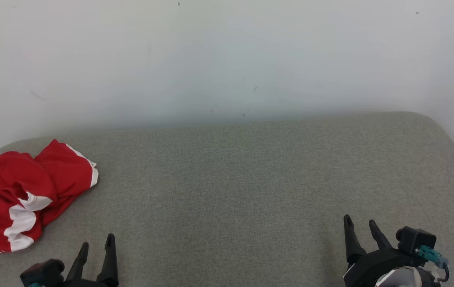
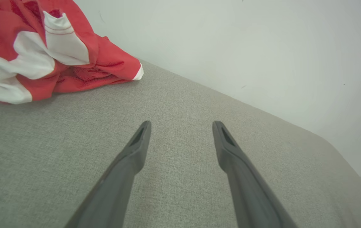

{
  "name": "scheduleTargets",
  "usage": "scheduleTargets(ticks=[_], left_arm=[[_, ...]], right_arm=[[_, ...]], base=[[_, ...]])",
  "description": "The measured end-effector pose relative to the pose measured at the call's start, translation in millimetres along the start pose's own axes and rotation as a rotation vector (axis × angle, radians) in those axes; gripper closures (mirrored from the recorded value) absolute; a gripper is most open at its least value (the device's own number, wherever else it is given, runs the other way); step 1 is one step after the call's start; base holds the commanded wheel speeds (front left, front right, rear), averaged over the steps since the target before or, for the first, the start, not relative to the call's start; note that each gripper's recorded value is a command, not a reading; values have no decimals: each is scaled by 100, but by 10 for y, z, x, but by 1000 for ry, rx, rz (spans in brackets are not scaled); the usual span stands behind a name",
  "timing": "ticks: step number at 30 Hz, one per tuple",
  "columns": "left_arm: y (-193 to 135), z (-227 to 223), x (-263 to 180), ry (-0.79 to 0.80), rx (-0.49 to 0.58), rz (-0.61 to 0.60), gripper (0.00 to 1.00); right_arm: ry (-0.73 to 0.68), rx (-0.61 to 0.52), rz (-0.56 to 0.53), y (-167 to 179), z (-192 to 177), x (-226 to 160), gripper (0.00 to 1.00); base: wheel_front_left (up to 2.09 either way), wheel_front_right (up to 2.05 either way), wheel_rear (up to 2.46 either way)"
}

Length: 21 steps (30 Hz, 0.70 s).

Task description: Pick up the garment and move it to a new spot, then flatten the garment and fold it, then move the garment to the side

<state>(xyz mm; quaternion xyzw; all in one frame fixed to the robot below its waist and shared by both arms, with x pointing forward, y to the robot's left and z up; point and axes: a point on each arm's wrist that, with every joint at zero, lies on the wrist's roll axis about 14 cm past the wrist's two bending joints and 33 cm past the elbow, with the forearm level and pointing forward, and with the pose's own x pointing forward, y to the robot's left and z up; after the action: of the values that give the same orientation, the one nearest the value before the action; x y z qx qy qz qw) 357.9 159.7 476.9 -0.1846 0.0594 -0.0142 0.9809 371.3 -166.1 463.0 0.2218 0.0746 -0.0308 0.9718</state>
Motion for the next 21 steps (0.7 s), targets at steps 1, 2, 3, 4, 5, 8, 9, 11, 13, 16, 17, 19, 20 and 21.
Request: scheduleTargets(ticks=[1,2,3,4,5,8,9,11,13,16,17,19,20,21], left_arm=[[-6,-1,-6,0,25,-5,0],[-8,4,-12,-2,53,-11,0],[-8,8,-17,-3,76,-14,0],[-16,6,-23,-2,104,-20,0],[-34,4,-30,-3,132,-30,0],[-85,-11,-50,-4,184,-46,0],[-97,-11,-56,-6,206,-53,0],[-99,-3,-66,-9,239,-59,0],[-105,6,-75,-13,286,-67,0],[-153,30,-74,-25,333,-82,0],[-169,49,-65,-29,344,-86,0],[-179,69,-59,-34,354,-89,0],[-177,65,-60,-30,354,-88,0],[-172,56,-60,-23,355,-87,0]], right_arm=[[-3,-14,3,8,0,-1,0],[-2,-29,5,14,-5,-3,0],[-2,-42,2,14,-12,-6,0],[0,-56,1,13,-21,-9,0],[4,-68,1,8,-36,-13,0],[1,-113,0,5,-37,-21,0],[-3,-125,4,16,-33,-23,0],[-8,-156,3,20,-27,-28,0],[-13,-187,8,32,-22,-34,0],[-21,-227,14,46,-14,-43,0],[-22,-233,15,49,-11,-44,0],[-25,-237,16,51,-2,-44,0],[-28,-236,15,53,5,-43,0],[-31,-236,16,57,15,-42,0]], base=[[0,0,0],[0,0,0],[0,0,0],[0,0,0],[0,0,0],[0,0,0],[0,0,0],[0,0,0],[0,0,0],[0,0,0],[0,0,0],[0,0,0],[0,0,0],[0,0,0]])
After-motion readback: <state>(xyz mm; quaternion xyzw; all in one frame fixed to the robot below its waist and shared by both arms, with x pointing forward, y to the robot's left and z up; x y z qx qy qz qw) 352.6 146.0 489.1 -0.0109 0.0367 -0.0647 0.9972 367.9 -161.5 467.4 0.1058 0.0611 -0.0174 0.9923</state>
